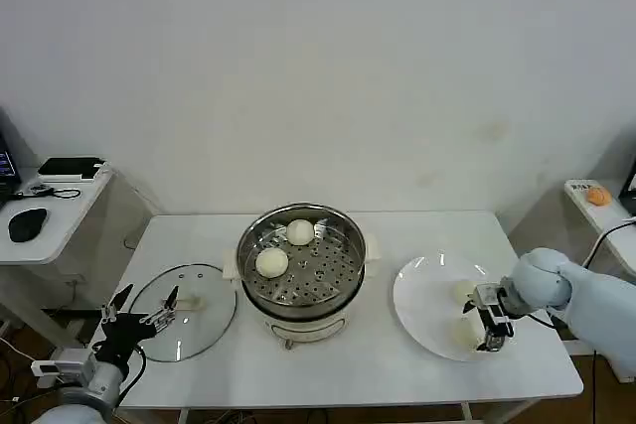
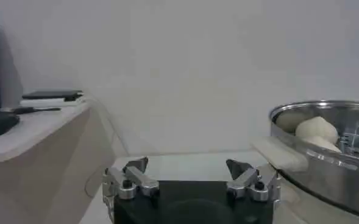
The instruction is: Take steamed baozi put them in steamer then cover it.
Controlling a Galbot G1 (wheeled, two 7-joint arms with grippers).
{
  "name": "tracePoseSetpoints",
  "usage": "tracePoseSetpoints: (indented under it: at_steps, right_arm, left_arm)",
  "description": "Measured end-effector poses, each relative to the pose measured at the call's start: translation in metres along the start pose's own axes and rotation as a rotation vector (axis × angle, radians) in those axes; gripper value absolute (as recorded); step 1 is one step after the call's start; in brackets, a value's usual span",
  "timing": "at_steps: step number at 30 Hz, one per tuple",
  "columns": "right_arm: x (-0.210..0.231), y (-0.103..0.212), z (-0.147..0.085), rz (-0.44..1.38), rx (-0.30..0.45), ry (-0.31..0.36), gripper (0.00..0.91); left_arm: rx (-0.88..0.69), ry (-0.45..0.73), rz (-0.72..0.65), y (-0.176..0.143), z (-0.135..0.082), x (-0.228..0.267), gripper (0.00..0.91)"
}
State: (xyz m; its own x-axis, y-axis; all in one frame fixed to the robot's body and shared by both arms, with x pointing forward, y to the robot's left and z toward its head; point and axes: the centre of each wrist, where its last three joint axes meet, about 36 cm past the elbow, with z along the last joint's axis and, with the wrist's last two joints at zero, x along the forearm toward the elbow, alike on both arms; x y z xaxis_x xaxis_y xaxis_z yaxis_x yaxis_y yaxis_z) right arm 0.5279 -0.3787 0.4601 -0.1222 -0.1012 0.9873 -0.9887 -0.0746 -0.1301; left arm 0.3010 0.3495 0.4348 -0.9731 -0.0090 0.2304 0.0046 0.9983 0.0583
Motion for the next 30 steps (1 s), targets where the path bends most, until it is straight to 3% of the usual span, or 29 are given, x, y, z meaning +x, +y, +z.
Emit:
tracePoseSetpoints:
  at_steps: [4, 9, 21, 30]
  right_arm:
    - [-0.001, 0.0, 0.0, -0.002, -0.005, 0.003, 0.746]
    - [0.001, -0.002, 0.001, -0.003, -0.01, 0.002, 0.615]
    - [0.021, -0.014, 0.002, 0.013, -0.007, -0.011, 0.625]
    - [0.079, -0.055, -0.007, 0.123, -0.011, -0.055, 0.635]
  left_arm:
    - [0.0, -0.001, 0.0, 0.0, 0.0, 0.0, 0.907]
    - [-0.001, -0.003, 0.0, 0.0, -0.001, 0.001, 0.907]
    - [0.001, -0.008, -0.002, 0.0, -0.003, 0.002, 0.907]
    - [0.002, -0.016, -0.003, 0.003, -0.006, 0.001, 0.907]
